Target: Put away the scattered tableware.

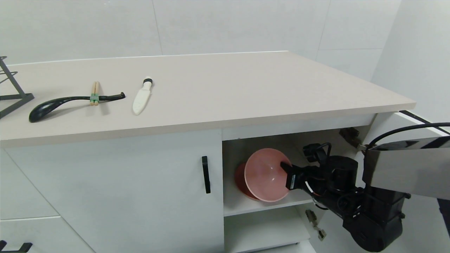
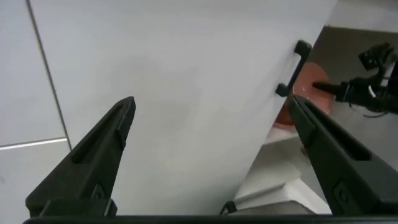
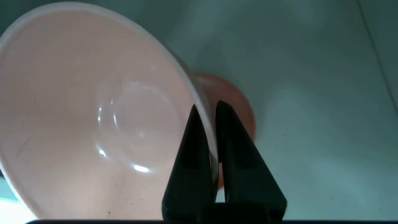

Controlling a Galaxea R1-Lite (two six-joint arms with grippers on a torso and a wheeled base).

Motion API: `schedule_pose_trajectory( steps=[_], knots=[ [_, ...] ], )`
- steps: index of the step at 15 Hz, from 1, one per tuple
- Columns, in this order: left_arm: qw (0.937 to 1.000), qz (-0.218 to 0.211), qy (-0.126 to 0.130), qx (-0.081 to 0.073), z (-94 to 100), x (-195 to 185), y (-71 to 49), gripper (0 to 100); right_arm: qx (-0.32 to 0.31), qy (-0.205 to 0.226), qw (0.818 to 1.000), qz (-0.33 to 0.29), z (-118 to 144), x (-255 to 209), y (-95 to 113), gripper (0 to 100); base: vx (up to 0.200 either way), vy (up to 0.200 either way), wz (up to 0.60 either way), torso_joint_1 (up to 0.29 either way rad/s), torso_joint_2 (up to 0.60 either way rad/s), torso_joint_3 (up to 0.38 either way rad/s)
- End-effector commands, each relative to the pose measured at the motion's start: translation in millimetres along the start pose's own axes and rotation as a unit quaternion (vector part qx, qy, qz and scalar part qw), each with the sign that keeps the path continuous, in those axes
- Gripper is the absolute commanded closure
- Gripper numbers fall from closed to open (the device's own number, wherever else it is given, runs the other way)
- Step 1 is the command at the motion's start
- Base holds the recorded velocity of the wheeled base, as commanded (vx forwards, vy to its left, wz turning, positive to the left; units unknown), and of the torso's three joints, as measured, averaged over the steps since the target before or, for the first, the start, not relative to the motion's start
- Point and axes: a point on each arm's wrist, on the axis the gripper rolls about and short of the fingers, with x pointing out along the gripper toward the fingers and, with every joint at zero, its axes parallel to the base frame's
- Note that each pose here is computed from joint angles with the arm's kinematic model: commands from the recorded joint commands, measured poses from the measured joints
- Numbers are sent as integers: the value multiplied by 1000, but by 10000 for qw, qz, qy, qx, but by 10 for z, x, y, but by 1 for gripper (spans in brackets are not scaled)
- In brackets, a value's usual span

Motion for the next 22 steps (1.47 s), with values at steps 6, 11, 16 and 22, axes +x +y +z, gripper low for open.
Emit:
schedule_pose_trajectory(
  steps=[6,11,16,22],
  knots=[
    [9990,237,-381,-83,-86,-123,-22,0,2,-66,9999,-103,-93,207,-32,100,0,0,0,0,0,0],
    [9979,347,95,544,-181,-122,-1,0,15,15,9999,-165,-168,251,-77,100,0,0,0,0,0,0],
    [9826,847,117,1651,-177,-124,20,0,29,69,9997,-244,-239,308,-143,100,0,0,0,0,0,0],
    [9847,849,128,1519,-181,-124,21,0,33,49,9996,-262,-279,379,-166,100,0,0,0,0,0,0]
  ],
)
